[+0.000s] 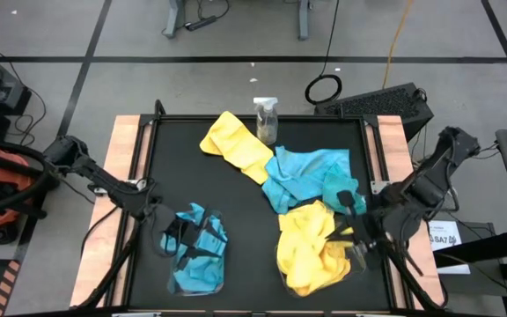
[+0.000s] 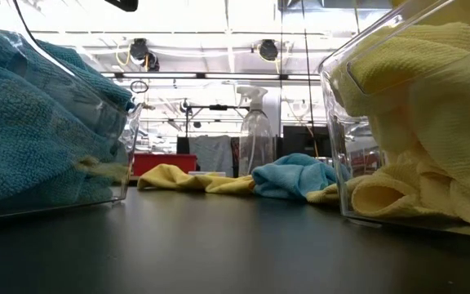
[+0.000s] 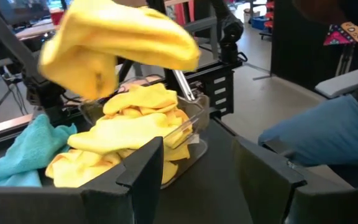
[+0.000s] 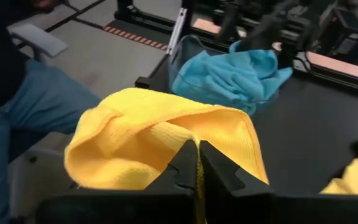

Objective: Sort microfiber towel by color & place in baskets
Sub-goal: Put the yellow microfiber towel into the right transparent bin

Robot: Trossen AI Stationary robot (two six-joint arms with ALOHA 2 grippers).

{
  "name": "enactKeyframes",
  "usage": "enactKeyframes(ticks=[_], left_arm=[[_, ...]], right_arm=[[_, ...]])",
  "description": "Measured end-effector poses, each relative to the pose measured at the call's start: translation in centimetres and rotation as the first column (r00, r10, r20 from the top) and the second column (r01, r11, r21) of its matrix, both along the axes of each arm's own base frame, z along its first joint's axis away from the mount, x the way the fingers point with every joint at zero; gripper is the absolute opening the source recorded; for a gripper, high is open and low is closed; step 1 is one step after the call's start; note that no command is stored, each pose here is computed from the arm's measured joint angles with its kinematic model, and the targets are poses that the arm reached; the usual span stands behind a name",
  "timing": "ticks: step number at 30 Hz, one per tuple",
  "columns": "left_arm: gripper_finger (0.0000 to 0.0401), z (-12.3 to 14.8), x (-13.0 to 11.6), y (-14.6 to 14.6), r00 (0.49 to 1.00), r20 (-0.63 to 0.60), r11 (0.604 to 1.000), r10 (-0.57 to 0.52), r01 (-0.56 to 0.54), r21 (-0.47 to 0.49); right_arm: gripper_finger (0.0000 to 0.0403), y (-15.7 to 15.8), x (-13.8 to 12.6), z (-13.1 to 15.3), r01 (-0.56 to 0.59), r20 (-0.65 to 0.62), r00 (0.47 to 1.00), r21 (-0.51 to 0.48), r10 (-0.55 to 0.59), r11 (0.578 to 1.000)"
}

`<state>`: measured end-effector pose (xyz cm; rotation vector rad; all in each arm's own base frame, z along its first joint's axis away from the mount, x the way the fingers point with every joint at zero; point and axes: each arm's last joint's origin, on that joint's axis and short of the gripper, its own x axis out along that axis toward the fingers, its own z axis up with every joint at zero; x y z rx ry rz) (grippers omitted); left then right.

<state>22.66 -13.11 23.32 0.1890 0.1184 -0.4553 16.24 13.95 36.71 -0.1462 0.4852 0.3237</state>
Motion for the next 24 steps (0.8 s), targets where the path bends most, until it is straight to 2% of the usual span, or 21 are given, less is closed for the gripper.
enactKeyframes(ticks=[5, 10, 19, 24], left_arm=[[0.0196, 0.0, 0.3, 0.5, 1.000, -0.002, 1.000, 0.024, -0.024, -0.005], [0.0196, 0.0, 0.5, 0.8, 0.999, -0.003, 0.999, 0.037, -0.037, -0.005], [0.0196, 0.0, 0.5, 1.0, 0.999, -0.003, 0.999, 0.044, -0.044, -0.005], [0.0196, 0.0, 0.5, 1.0, 0.999, -0.003, 0.999, 0.044, -0.044, -0.006]], right_arm=[[0.0000, 1.4, 0.5, -0.9, -0.013, -0.034, 0.999, -0.016, 0.012, 1.000], [0.0000, 2.1, 1.1, -2.5, 0.050, -0.109, 0.992, -0.062, -0.057, 0.997], [0.0000, 3.3, 2.2, -6.0, 0.157, -0.301, 0.935, -0.118, -0.186, 0.981], [0.0000, 4.5, 3.3, -7.6, 0.159, -0.359, 0.914, -0.113, -0.190, 0.981]])
